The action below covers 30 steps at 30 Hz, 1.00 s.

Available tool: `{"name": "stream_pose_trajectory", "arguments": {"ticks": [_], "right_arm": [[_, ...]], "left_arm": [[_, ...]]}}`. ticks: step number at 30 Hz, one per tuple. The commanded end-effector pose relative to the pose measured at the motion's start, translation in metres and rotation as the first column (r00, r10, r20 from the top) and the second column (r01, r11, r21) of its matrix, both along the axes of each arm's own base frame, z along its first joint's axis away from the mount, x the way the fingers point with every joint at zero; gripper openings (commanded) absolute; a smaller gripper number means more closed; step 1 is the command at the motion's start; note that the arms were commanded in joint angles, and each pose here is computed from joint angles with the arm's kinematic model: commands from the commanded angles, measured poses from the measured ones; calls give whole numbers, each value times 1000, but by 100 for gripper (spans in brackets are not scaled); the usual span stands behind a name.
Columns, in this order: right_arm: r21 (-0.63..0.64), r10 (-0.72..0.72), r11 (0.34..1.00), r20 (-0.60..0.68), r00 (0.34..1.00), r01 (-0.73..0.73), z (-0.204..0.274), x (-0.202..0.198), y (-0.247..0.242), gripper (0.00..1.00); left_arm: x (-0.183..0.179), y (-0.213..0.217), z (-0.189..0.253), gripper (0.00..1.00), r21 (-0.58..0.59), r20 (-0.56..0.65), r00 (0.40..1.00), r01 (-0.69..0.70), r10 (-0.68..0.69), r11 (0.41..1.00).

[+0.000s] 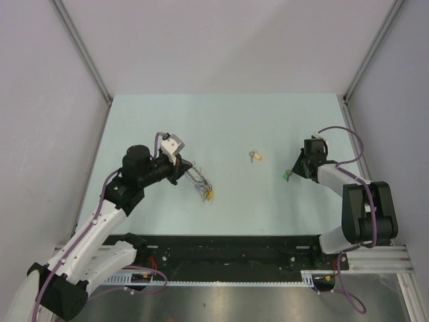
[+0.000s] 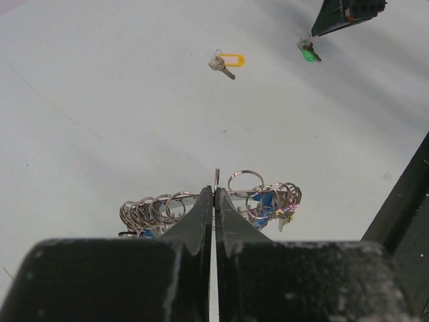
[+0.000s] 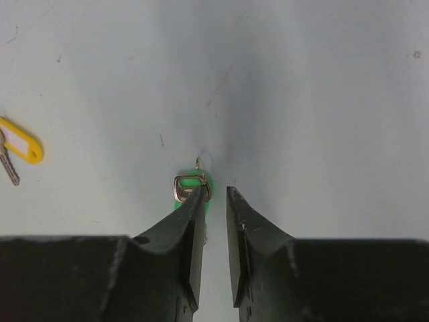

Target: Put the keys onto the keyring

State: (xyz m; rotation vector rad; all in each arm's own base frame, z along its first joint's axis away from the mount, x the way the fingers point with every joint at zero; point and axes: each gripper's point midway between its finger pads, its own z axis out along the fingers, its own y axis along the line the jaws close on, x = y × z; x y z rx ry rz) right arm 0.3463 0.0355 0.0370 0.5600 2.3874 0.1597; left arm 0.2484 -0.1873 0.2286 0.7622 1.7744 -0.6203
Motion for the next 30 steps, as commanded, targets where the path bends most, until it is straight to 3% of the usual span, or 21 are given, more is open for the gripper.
{"name": "stream_pose_trajectory", "arguments": {"ticks": [1, 22, 30], "right_arm": [[63, -1, 998, 45, 999, -2, 0, 11, 7, 22], [84, -2, 996, 54, 999, -3, -10, 17, 9, 13], [83, -18, 996, 41, 999, 15, -13, 15, 8, 16]], "left_arm": [[6, 1, 23, 0, -20, 91, 996, 1, 1, 1000], [6, -1, 18, 0, -17, 73, 997, 9, -8, 1000], [5, -2, 17, 0, -14, 68, 998, 13, -12, 1000]]}}
